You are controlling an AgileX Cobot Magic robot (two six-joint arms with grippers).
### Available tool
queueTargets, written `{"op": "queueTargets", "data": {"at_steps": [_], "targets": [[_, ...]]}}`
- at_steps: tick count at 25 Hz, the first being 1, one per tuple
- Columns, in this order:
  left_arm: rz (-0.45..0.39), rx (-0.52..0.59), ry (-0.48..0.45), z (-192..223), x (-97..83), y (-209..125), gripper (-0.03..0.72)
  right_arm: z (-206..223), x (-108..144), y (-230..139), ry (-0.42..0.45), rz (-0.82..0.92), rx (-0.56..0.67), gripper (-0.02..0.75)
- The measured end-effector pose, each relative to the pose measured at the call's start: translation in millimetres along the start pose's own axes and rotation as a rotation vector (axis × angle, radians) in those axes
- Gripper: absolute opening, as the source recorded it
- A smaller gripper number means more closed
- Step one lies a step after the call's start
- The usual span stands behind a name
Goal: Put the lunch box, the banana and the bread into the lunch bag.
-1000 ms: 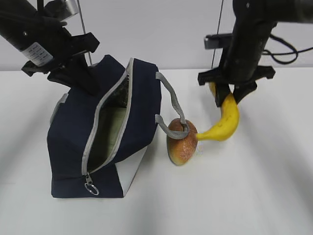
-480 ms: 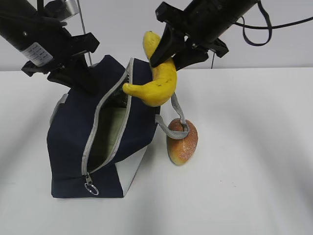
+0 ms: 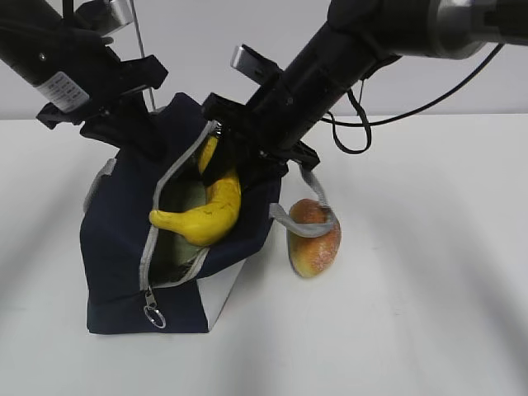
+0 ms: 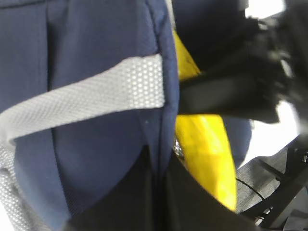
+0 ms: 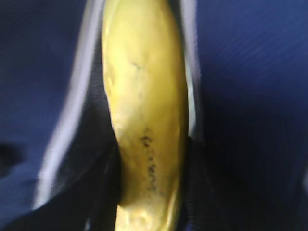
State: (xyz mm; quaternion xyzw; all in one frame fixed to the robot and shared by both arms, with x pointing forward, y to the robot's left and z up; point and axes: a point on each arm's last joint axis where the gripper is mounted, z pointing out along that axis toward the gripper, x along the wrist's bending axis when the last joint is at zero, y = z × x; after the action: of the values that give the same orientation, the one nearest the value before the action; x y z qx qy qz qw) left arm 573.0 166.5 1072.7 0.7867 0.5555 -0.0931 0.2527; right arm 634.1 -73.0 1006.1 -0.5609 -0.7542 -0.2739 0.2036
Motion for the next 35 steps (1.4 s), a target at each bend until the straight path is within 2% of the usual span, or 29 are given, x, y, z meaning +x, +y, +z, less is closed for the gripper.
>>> {"op": "queueTargets", "data": {"at_steps": [4, 10, 15, 17, 21, 23, 25, 29, 32, 35], "targets": [[-0.001, -0.001, -0.003, 0.0, -0.2, 0.1, -0.003, 8.4, -9.5, 1.8, -0.039, 0.027, 0.001, 0.272], [-0.002, 0.002, -0.005, -0.1, -0.5, -0.2, -0.003, 12.3, -12.5, 9.4, -0.047, 0.039, -0.075, 0.286], [-0.002, 0.003, -0.006, -0.1, -0.6, -0.3, -0.003, 11.7, -4.0, 13.6, 0.047, 0.024, -0.119, 0.311], [-0.001, 0.004, -0.004, -0.1, -0.4, -0.3, -0.003, 12.0, 0.4, 14.1, 0.086, 0.017, -0.126, 0.357], [0.0, 0.005, -0.002, -0.1, -0.3, -0.4, -0.003, 12.3, 1.9, 12.9, 0.098, 0.003, -0.114, 0.549], [0.0, 0.006, -0.003, -0.1, -0.3, -0.5, -0.003, 12.6, 2.1, 9.4, 0.099, -0.006, -0.076, 0.599], [0.0, 0.006, -0.003, -0.1, -0.3, -0.5, -0.003, 12.6, 0.0, 5.6, 0.082, -0.029, -0.034, 0.603], [-0.001, 0.006, -0.004, -0.1, -0.4, -0.5, -0.003, 7.6, -1.5, -1.3, 0.025, -0.093, 0.029, 0.561], [-0.001, 0.006, -0.004, -0.1, -0.4, -0.5, -0.003, -18.1, 7.7, -5.3, -0.058, -0.163, 0.005, 0.543], [-0.001, 0.006, -0.004, -0.1, -0.4, -0.5, -0.003, -52.2, 19.1, -11.6, -0.182, -0.213, -0.043, 0.539]]}}
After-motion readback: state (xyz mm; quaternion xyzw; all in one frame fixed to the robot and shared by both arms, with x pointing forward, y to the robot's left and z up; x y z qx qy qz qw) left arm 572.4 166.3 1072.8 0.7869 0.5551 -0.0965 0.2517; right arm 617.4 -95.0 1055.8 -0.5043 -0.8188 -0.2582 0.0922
